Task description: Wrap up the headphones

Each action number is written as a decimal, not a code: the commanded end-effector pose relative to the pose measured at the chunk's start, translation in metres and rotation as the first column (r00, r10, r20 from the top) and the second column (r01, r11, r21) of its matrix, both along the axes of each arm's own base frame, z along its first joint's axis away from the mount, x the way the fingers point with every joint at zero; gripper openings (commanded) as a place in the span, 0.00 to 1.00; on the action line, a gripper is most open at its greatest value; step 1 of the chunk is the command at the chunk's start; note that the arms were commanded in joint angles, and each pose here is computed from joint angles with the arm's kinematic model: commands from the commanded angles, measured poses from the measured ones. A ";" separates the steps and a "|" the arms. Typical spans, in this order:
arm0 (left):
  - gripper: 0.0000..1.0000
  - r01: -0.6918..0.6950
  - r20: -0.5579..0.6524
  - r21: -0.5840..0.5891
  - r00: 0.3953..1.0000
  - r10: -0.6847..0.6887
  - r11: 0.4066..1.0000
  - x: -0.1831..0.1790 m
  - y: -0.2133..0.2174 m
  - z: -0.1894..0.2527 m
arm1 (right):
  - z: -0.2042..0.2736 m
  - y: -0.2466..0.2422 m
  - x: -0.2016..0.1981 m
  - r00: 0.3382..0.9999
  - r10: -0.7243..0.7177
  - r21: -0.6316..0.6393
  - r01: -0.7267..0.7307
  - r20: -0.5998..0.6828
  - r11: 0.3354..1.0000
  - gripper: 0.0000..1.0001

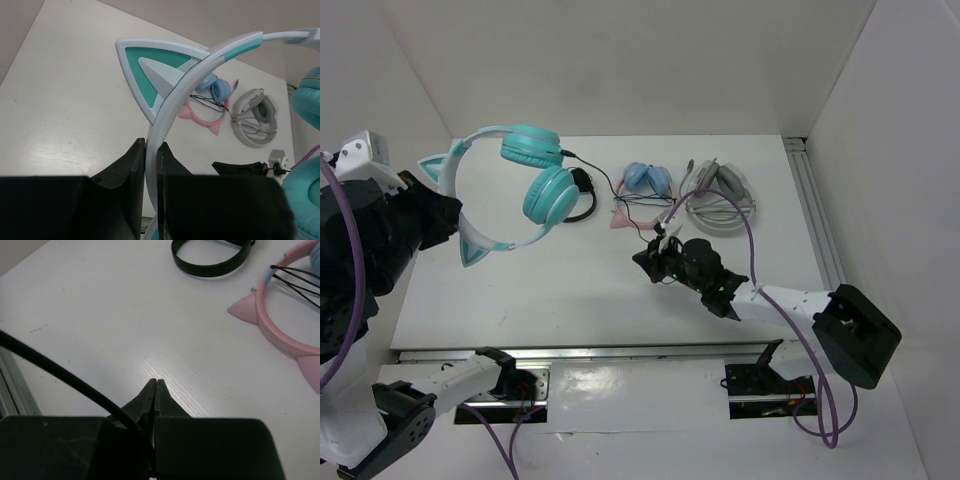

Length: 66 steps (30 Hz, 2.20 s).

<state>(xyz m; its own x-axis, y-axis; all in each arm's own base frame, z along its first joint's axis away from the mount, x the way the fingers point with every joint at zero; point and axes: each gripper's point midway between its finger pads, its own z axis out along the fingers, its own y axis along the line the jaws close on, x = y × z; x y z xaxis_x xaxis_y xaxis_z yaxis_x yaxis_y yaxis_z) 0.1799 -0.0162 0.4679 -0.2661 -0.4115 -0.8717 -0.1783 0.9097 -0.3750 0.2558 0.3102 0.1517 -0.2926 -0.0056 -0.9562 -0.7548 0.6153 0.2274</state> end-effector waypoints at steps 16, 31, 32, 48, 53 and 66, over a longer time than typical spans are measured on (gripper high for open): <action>0.00 0.006 0.050 -0.059 0.999 -0.003 0.998 0.008 -0.007 -0.006 | 0.075 -0.107 0.072 0.761 -0.641 -0.059 0.647 0.100 0.760 0.00; 0.00 -0.127 0.085 -0.234 0.985 0.151 0.964 0.025 -0.001 -0.022 | 0.023 -0.048 0.041 0.809 -0.576 -0.200 0.587 0.115 0.785 0.00; 0.00 -0.112 0.074 -0.247 0.988 0.134 0.962 0.028 -0.006 -0.026 | 0.019 -0.041 0.038 0.821 -0.564 -0.198 0.570 0.093 0.797 0.00; 0.00 -0.125 0.009 -0.125 0.992 0.128 0.984 0.072 -0.010 -0.064 | -0.002 -0.045 0.014 0.775 -0.612 -0.279 0.630 0.159 0.725 0.00; 0.00 0.057 -0.028 -0.065 0.998 -0.059 0.996 0.054 -0.028 -0.061 | 0.009 -0.087 0.037 0.713 -0.688 -0.255 0.696 0.135 0.671 0.00; 0.00 0.488 0.170 -0.538 0.862 -0.478 0.688 -0.013 -0.126 -0.027 | -0.004 -0.056 0.045 0.759 -0.647 -0.267 0.640 0.073 0.721 0.00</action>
<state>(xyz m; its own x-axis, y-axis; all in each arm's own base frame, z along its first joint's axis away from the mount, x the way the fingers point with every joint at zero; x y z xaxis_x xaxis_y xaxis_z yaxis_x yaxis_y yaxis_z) 0.1852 -0.1044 0.3993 -0.5124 -0.5286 -0.6768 0.0773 0.7565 -0.6494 0.3104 0.2177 0.1336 -0.3676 -0.0908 -0.9256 -0.1012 0.9932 -0.0573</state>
